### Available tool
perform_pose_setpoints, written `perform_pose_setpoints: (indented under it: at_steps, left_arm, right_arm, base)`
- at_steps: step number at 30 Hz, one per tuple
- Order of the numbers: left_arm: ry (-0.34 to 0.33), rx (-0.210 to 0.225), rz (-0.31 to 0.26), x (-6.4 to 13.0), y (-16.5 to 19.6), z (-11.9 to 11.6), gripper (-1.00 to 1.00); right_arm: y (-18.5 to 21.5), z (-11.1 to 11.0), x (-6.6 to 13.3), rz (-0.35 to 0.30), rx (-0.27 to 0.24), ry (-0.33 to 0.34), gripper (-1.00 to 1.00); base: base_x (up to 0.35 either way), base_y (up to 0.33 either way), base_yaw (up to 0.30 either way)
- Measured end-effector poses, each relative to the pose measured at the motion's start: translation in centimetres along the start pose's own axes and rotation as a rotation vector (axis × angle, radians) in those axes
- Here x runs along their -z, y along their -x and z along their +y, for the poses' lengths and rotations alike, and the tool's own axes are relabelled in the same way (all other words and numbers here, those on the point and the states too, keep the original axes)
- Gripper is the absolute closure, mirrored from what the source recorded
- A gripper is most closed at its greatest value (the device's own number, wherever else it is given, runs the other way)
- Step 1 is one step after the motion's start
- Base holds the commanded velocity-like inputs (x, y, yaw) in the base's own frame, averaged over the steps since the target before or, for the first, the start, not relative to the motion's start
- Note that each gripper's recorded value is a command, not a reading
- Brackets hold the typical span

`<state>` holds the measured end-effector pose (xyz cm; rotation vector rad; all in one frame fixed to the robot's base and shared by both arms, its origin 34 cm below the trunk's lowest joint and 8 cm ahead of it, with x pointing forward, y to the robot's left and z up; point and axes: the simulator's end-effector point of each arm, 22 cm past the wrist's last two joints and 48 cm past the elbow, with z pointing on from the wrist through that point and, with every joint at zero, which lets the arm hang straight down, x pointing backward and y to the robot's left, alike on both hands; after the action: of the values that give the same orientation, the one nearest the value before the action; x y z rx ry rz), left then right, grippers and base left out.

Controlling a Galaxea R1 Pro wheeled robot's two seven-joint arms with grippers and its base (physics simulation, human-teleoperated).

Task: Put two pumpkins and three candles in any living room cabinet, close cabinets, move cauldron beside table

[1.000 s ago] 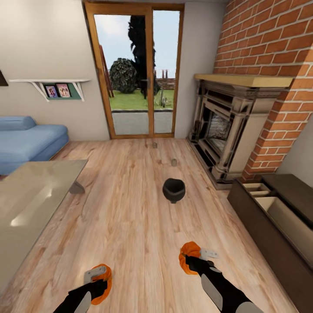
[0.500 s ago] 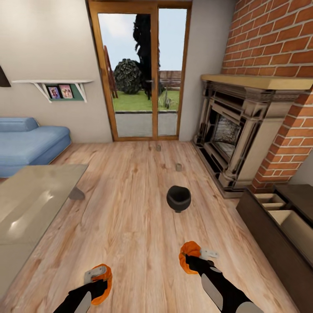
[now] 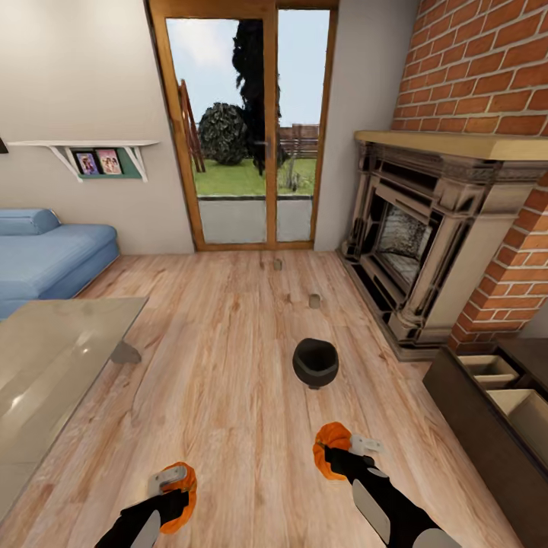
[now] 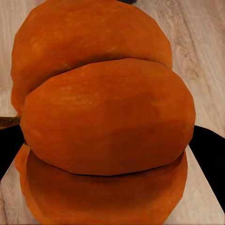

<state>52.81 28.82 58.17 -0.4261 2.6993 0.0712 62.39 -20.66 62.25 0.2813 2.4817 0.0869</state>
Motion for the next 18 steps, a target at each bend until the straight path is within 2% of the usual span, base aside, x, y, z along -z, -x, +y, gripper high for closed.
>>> perform_pose_setpoints:
  at_steps: [18]
  left_arm:
    - [-0.002,-0.001,-0.004,0.12,0.12,-0.13,1.0]
  right_arm:
    - [0.3,-0.01,0.12,-0.006,-0.002,0.0,1.0]
  base:
    - [0.331,0.0,0.02]
